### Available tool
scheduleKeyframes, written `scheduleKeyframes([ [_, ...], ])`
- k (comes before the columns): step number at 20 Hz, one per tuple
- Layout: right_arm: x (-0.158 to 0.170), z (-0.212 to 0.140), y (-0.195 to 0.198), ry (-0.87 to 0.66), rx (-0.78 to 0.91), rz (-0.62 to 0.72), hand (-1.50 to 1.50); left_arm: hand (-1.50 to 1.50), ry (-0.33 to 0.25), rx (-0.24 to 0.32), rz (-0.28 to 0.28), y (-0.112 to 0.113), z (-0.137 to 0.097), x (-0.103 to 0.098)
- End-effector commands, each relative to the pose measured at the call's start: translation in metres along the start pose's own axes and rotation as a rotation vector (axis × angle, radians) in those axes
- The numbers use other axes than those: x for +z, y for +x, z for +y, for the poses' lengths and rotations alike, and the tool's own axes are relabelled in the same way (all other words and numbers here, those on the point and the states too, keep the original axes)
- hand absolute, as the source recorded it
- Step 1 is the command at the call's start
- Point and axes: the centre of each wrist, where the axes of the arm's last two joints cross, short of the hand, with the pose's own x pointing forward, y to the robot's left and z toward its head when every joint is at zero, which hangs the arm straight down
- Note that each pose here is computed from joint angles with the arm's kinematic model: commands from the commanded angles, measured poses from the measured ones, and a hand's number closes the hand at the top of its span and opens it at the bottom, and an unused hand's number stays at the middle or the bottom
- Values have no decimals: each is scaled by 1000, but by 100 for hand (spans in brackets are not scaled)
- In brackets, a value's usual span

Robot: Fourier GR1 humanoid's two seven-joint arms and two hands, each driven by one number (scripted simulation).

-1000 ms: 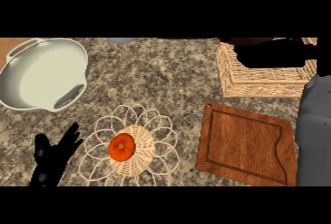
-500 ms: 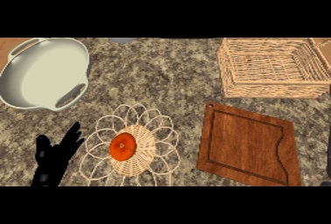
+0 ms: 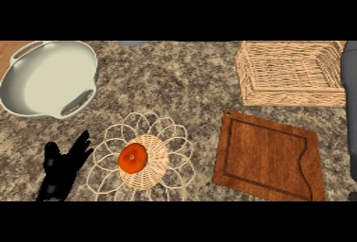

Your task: Pick the sweet potato from the cutting board and place it in the basket

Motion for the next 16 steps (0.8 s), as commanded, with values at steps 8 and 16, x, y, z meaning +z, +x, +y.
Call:
scheduleKeyframes([
  [8,-23,14,-72,-3,-175,60,150,0,-8,0,60,-16,-1,-5],
  [16,-31,1,-122,-64,130,134,150,0,-10,26,51,-19,4,-5],
])
